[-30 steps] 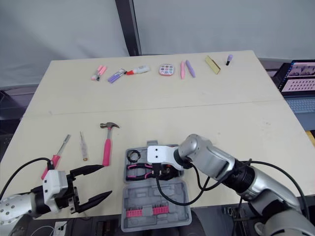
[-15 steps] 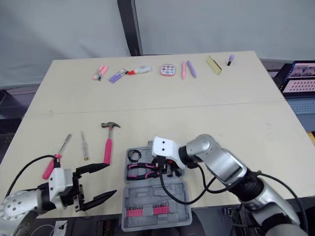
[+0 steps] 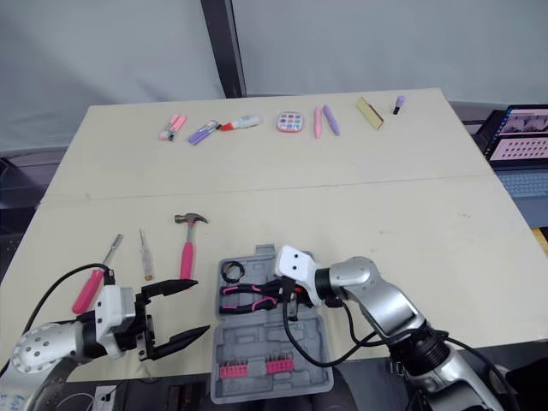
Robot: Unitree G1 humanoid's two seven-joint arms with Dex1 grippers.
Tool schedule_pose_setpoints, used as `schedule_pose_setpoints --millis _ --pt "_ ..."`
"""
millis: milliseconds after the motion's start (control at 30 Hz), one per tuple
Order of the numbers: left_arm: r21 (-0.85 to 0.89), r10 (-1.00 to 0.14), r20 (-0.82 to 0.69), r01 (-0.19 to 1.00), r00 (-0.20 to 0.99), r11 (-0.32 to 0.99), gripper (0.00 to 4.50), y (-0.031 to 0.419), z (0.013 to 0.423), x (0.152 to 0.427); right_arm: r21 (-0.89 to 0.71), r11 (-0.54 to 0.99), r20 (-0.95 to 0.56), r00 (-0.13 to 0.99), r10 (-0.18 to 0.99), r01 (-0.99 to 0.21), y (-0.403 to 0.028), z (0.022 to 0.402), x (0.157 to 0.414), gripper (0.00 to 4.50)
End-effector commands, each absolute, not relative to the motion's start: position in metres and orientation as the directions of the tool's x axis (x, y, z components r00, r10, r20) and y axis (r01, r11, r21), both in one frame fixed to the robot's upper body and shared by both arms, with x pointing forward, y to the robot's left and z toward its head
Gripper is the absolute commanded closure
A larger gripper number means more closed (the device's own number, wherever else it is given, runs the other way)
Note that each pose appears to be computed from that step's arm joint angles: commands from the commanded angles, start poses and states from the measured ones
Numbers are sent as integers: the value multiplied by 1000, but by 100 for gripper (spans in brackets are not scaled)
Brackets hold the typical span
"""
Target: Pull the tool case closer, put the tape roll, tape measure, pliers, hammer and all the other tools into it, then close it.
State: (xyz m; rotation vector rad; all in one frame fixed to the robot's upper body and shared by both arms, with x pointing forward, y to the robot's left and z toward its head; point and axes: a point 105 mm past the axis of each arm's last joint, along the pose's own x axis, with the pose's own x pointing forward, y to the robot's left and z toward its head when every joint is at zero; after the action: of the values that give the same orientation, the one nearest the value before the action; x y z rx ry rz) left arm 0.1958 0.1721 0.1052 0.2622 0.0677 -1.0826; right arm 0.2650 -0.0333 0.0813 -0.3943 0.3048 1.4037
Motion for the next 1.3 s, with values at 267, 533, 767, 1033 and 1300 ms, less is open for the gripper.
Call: schedule_pose_setpoints --millis 267,533,767,1033,1300 --pt "191 -869 -211 891 447 412 0 170 108 192 -71 82 -403 104 909 -994 -25 78 257 445" --pt "189 -871 -218 895 440 405 0 169 110 190 -53 109 -411 121 903 -993 -26 68 260 445" --pt "189 -867 -225 893 444 408 0 169 112 189 -36 106 -442 111 890 -994 -30 51 257 445" --pt "191 -867 -223 892 445 409 0 168 113 188 -41 115 -499 120 858 -992 -36 32 256 445" --pt "192 -867 -217 890 449 413 0 166 113 190 -49 127 -550 133 824 -991 -43 18 257 445"
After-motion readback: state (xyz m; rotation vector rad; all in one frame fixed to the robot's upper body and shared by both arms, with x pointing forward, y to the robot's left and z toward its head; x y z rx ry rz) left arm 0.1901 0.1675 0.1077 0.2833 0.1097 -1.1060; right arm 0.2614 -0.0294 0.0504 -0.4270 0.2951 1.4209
